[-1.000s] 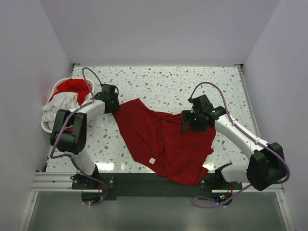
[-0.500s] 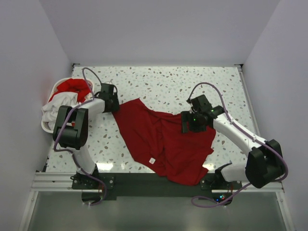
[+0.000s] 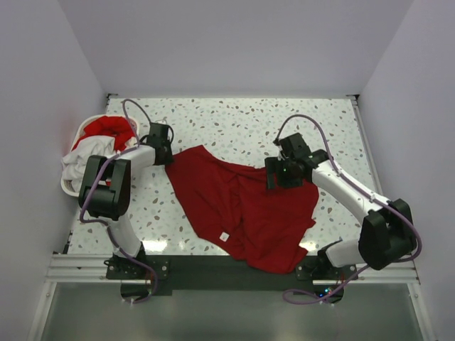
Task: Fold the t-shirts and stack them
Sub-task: Flatten the tshirt out
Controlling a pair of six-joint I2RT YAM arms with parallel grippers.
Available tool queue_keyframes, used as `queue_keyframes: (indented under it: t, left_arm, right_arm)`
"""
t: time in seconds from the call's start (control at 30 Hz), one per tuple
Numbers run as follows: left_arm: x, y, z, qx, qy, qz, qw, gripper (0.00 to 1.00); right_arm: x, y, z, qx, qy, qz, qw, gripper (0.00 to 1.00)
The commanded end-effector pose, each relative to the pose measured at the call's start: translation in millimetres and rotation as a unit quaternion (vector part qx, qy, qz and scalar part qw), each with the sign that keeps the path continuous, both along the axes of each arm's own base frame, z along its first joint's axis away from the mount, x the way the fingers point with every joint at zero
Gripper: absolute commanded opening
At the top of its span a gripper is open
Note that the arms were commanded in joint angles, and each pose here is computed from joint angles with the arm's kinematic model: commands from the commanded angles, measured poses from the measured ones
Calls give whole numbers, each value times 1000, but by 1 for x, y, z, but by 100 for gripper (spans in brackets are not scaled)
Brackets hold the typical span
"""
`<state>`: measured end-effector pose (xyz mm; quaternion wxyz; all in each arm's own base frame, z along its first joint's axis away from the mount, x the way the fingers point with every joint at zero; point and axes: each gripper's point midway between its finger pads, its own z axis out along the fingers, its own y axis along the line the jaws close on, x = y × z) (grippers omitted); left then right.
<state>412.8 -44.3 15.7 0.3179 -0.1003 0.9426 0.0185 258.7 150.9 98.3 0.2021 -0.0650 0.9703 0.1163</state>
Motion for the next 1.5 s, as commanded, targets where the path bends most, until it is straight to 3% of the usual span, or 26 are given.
queue_keyframes:
  t: [0.0, 0.17, 0.47, 0.67, 1.0, 1.47]
  left_arm:
    - [-8, -3, -14, 4, 27, -14, 1000, 21]
    - [-5, 1, -2, 36, 13, -15, 999, 0]
    - [1, 2, 28, 78, -21, -22, 997, 0]
    - [4, -1, 31, 79, -27, -25, 996, 0]
    - [7, -5, 35, 73, -31, -31, 996, 0]
    - [10, -6, 38, 73, -35, -33, 996, 0]
  right_arm:
    - [32, -4, 21, -16, -51, -7, 999, 70]
    - [76, -30, 27, -55, -71, -57, 994, 70]
    - [151, -88, 7, -62, -66, -180, 979, 63]
    - [185, -122, -7, -64, -65, -193, 977, 57]
    - [184, -139, -46, -119, -14, -59, 991, 58]
    - [180, -130, -84, -107, 10, 29, 994, 59]
